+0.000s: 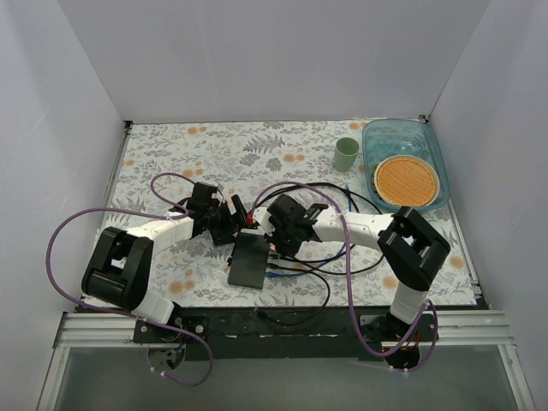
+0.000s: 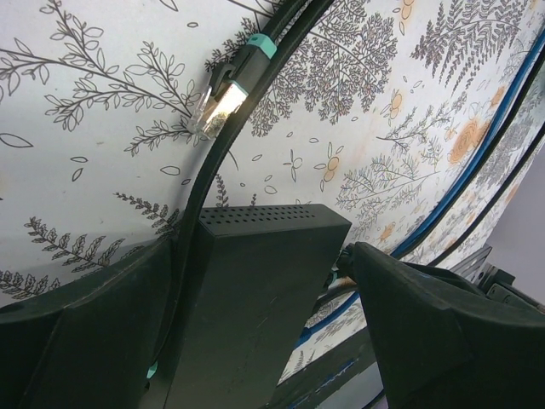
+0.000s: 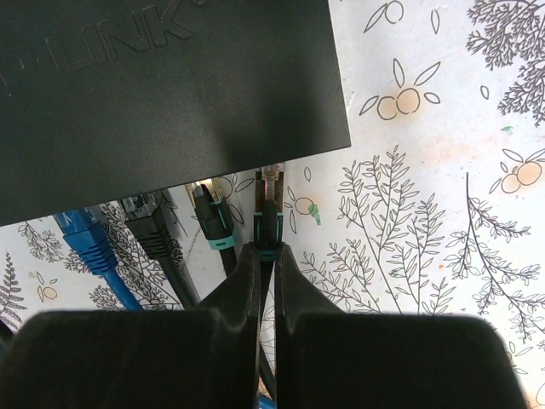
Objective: Insert the plug into the switch port
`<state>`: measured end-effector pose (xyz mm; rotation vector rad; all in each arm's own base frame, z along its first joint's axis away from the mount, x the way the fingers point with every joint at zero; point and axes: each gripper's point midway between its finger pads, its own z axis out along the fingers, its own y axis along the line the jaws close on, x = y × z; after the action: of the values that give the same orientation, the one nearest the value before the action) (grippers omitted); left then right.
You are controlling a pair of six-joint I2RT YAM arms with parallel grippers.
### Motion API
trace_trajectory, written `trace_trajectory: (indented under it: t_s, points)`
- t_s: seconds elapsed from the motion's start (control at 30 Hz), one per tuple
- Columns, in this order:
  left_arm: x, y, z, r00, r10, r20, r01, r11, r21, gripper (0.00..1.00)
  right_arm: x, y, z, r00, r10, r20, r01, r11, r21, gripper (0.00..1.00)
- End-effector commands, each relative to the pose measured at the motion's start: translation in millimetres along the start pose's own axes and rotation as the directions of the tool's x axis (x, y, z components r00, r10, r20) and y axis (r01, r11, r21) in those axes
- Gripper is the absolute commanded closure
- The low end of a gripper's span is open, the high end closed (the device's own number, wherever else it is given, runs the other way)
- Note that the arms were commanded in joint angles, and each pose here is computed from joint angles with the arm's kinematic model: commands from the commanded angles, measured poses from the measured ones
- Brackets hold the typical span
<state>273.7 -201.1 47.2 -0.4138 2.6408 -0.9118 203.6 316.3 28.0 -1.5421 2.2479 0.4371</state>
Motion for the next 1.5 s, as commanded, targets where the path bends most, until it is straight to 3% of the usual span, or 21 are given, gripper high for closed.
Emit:
trace_trajectory:
  t_s: [0.0,0.27,0.83,1.47]
  points:
    - [-4.3,-18.7,-3.1,1.0,0.026,-0.004,-0.025,0.997,0.072,0.16,-39.3,10.8,-12.1,0.989,-0.053,0.136,0.056,0.998,-0.019,0.99]
    - [-13.6,-27.8,-0.9,0.999,0.046,0.006,-0.046,0.995,0.089,0.16,-54.2,3.3,-27.0,0.976,-0.088,0.201,0.078,0.995,0.059,0.99]
    - [-14.7,-34.3,4.3,0.997,0.074,-0.018,-0.072,0.99,0.118,0.16,-41.3,3.1,-7.6,0.976,-0.111,0.186,0.101,0.993,0.062,0.99]
    - [3.6,-39.9,11.3,0.991,0.093,-0.091,-0.078,0.984,0.158,0.18,-78.6,-3.8,-12.7,0.953,-0.131,0.273,0.108,0.989,0.1,0.99]
